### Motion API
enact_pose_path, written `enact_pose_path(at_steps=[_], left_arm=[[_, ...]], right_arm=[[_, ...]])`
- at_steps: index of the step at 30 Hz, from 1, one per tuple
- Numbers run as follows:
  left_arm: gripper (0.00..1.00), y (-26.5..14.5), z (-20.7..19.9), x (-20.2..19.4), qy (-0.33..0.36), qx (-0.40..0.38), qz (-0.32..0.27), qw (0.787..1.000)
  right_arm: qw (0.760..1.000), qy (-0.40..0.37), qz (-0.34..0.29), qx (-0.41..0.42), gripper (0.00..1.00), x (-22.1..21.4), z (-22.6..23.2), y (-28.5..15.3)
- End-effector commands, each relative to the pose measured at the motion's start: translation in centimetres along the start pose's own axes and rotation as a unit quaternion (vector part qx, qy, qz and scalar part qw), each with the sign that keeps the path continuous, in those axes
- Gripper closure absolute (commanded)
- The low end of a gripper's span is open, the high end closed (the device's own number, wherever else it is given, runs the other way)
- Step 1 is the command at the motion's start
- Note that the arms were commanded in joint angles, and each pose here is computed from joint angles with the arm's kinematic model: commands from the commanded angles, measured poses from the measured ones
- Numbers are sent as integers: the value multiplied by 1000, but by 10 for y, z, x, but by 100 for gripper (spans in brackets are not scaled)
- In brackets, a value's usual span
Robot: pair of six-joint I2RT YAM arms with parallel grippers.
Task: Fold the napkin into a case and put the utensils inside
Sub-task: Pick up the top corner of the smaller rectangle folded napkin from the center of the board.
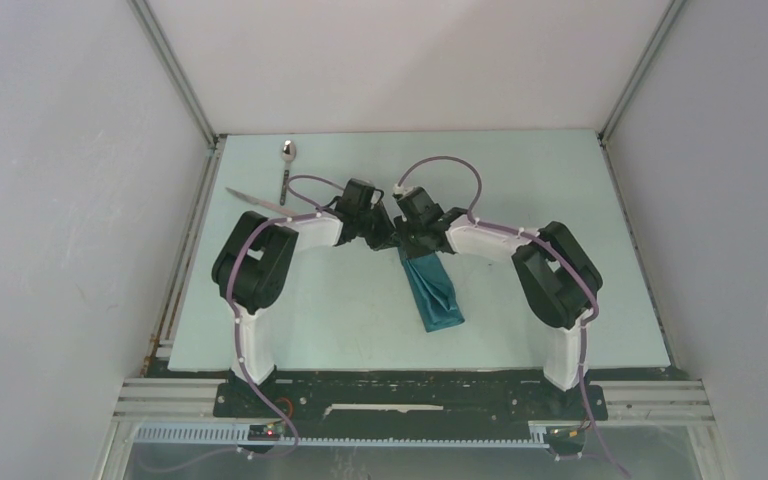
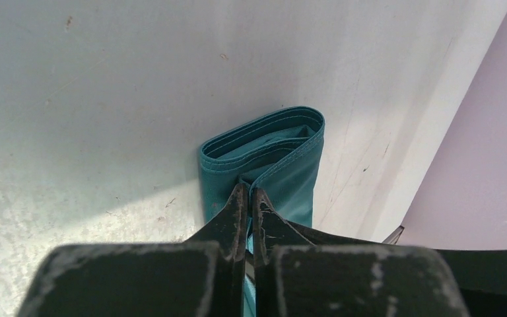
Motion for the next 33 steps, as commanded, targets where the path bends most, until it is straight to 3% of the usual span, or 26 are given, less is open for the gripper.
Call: enact_pose_path(at_steps=[1, 24, 29, 33], left_arm=[[99, -12, -11, 8, 9, -16, -17, 1000], [100, -19, -11, 8, -7, -30, -19, 999], [100, -20, -13, 10, -2, -37, -27, 999], [100, -21, -14, 9, -1, -42, -27, 999]], right_arm=[[998, -21, -45, -31, 62, 10, 1, -10], [999, 22, -35, 10, 69, 5, -1, 8], [999, 28, -34, 9, 81, 6, -4, 10], [999, 30, -33, 5, 98, 6, -6, 9]])
Point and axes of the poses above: each gripper's point midway between its finger pads, its own y axis out along the fingers, its own z axis along the line the jaws close on, x = y × z, the point moved 5 cm from there along -y, back along the fingers, and after that the axes turned 15 degrees about y, right-handed, at the moved point
